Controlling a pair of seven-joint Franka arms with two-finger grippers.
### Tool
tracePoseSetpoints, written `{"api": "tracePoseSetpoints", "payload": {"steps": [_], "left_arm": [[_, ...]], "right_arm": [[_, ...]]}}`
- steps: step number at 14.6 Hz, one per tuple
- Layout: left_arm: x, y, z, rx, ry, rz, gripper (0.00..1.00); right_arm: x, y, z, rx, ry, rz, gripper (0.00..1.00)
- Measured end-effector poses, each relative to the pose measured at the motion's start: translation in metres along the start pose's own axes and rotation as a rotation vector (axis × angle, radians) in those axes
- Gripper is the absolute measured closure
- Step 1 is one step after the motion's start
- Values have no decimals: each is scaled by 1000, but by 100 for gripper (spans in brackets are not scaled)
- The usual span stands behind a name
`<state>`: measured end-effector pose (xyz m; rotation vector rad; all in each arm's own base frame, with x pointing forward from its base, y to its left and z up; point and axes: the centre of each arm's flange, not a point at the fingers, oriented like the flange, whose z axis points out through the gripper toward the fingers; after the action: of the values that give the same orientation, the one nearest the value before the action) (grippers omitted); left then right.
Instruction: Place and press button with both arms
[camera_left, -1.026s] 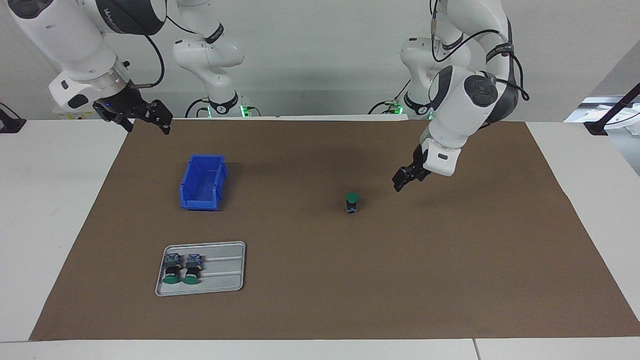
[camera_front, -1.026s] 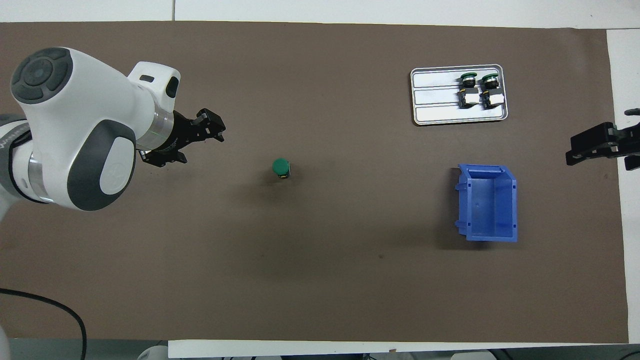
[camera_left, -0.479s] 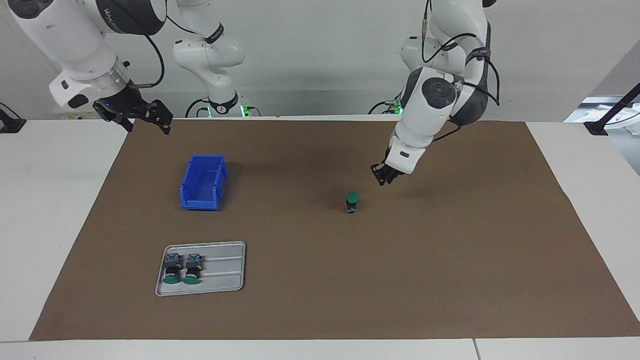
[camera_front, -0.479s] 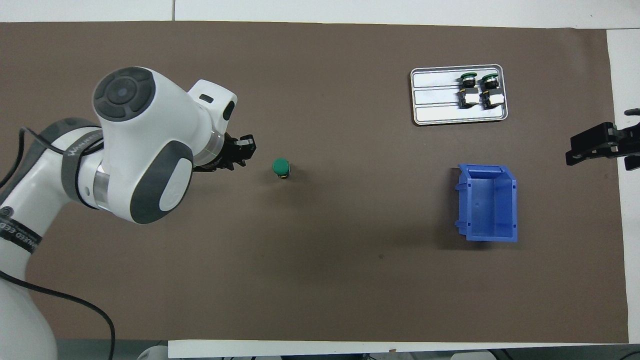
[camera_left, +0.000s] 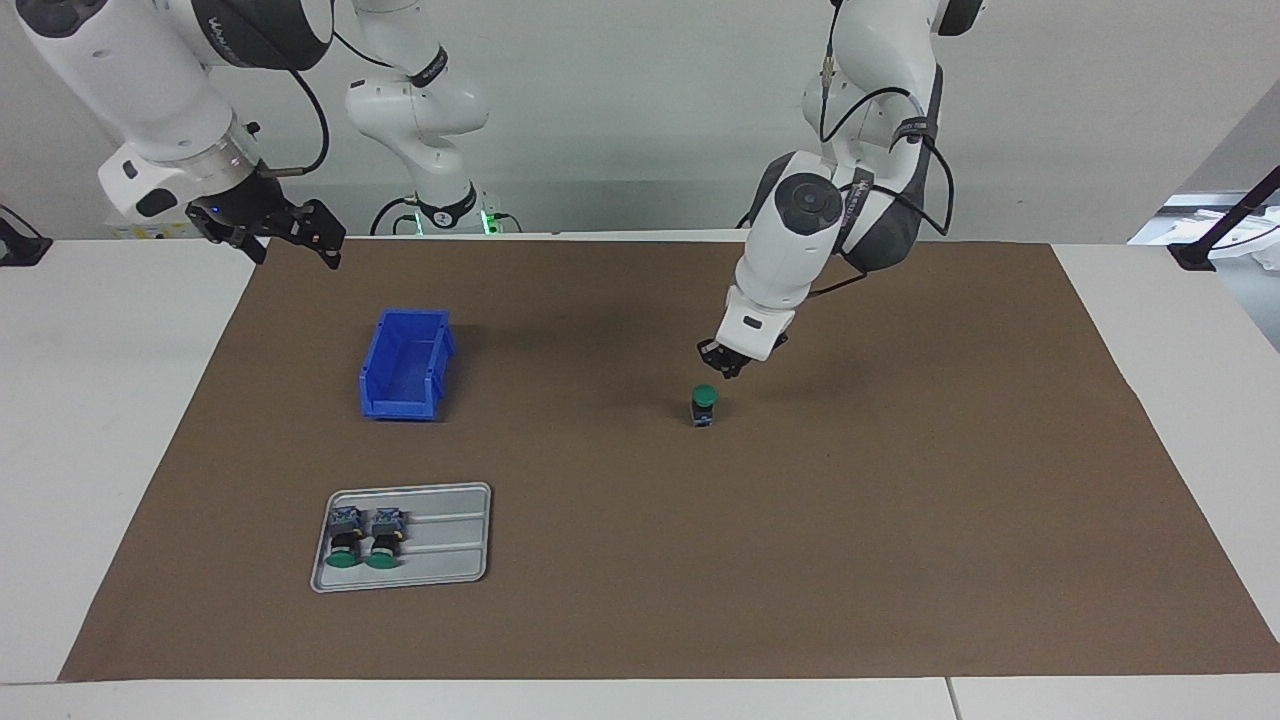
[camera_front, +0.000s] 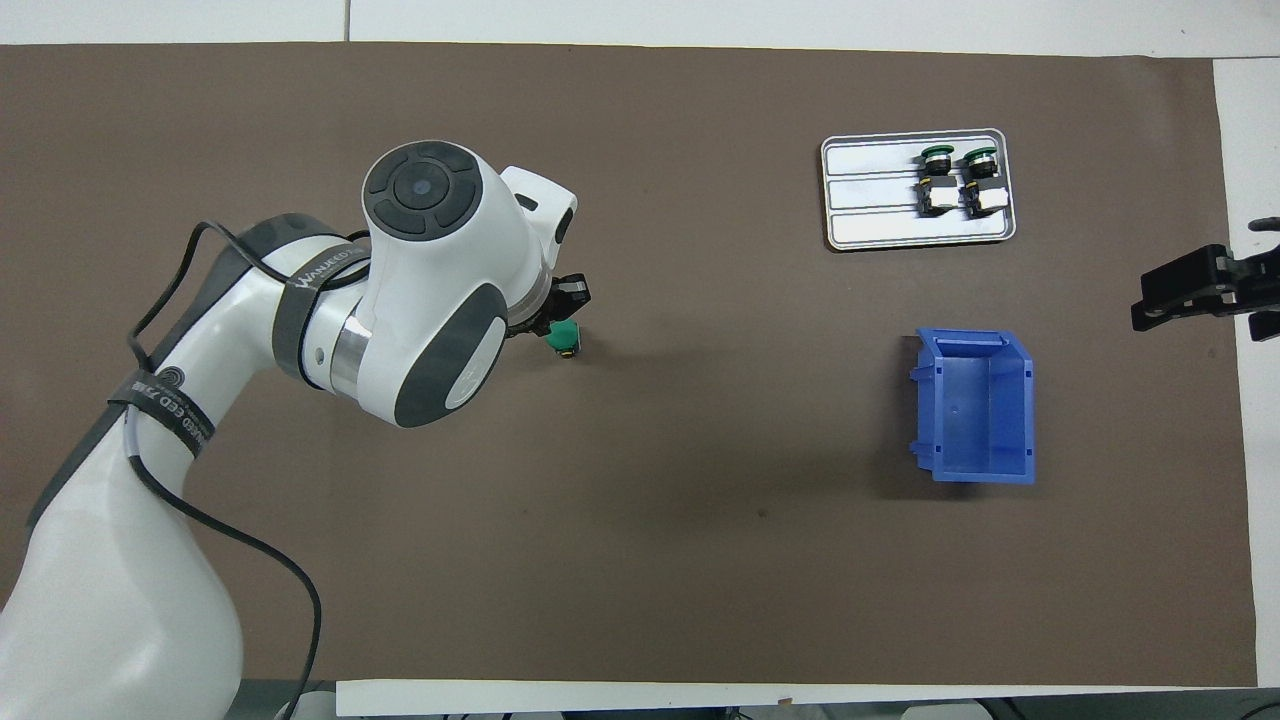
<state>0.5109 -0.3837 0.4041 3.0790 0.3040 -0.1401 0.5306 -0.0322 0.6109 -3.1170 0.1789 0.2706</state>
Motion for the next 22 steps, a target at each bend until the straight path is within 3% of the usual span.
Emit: {"api": "tracePoseSetpoints", "payload": {"steps": [4,22], "left_arm": [[9,5,5,9,32,-18,99],[2,9,33,10,36,-17,99]], "right_arm": [[0,0,0,0,0,0,0],[0,0,0,0,0,0,0]]}}
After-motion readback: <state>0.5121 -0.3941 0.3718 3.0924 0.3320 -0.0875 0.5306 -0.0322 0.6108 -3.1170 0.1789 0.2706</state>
